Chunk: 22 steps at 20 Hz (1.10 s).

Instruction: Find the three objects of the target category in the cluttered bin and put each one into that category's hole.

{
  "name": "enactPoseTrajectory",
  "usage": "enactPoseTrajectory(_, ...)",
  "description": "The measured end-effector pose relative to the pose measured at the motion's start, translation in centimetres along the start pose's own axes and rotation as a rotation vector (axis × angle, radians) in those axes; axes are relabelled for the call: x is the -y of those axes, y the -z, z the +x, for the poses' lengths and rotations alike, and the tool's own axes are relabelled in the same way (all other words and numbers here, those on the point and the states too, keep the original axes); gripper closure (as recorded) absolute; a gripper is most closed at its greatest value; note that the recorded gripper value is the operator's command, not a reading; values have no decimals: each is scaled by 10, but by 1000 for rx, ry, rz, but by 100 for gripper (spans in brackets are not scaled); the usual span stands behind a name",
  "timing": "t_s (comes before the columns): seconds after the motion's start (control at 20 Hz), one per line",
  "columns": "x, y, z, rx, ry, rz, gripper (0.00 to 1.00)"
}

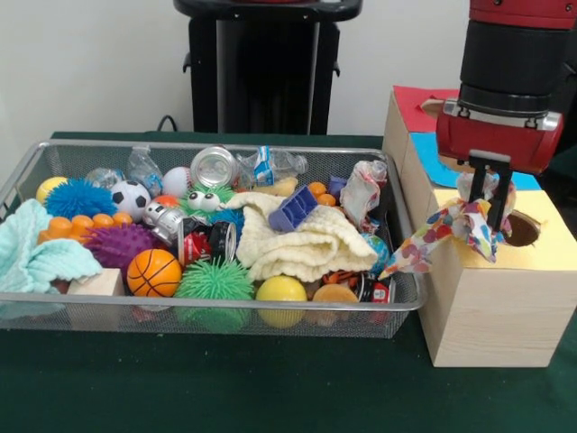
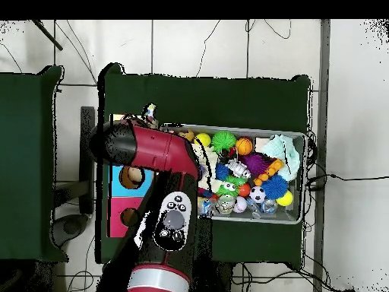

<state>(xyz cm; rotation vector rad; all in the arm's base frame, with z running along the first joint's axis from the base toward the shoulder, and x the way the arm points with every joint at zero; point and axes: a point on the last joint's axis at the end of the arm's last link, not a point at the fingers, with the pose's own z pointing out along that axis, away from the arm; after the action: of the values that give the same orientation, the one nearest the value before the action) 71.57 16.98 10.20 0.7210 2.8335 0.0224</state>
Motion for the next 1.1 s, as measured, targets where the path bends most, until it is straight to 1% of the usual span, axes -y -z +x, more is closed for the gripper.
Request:
enactPoseTrajectory(0.1, 1, -3, 4, 0, 8, 14, 100)
enactPoseTrajectory(0.25, 1, -5, 8, 0, 15, 22, 100)
enactPoseTrajectory(0.5, -4, -6, 14, -3, 24, 22, 100)
enactPoseTrajectory(0.7, -6, -6, 16, -8, 18, 17, 100)
enactPoseTrajectory(1.1, -10, -6, 17, -23, -12, 1, 100)
